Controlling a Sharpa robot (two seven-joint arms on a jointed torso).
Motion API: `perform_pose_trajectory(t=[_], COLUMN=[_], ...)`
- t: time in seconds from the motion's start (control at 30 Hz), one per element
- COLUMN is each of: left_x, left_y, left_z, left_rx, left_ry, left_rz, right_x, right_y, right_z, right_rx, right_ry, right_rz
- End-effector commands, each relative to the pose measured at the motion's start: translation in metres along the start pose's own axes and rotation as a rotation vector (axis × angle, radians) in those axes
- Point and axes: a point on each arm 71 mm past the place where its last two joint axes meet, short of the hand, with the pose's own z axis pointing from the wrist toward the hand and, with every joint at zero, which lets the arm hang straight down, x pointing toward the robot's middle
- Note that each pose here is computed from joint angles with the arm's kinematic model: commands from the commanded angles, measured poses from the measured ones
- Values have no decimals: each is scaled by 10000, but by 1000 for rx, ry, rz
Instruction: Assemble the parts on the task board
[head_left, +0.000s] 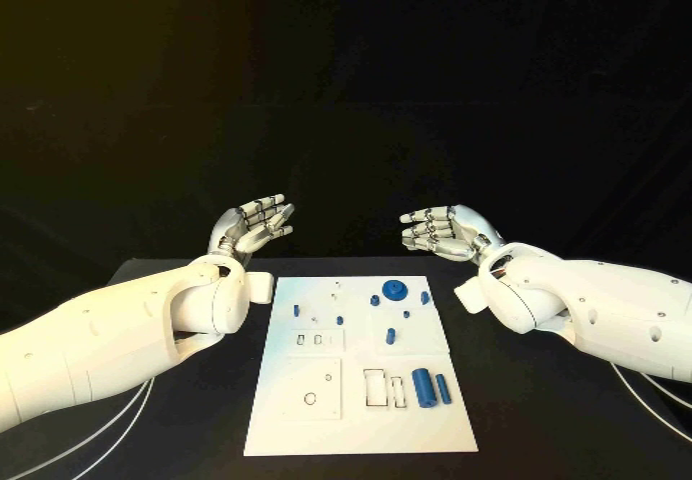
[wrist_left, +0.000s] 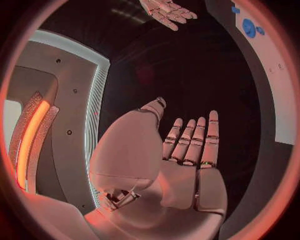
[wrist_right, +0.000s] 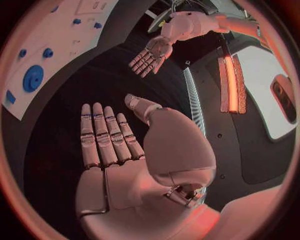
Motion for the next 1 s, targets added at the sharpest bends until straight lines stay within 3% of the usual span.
perform_pose_trajectory(t=[0.03,0.2,0.4,0.57,1.0], left_x=[39,43,61,78,159], left_y=[-55,-125,-226,-313,-531], left_z=[-18,-80,-183,-268,-405], left_rx=[19,21,26,35,62], left_ry=[46,83,137,179,247], left_rz=[-19,-39,-63,-82,-114], right_x=[9,20,64,115,204], right_y=[62,112,155,175,116], right_z=[23,65,115,147,241], right_rx=[-55,-72,-91,-101,-86], right_ry=[42,100,187,220,271], right_rz=[-167,-319,-585,-750,-943])
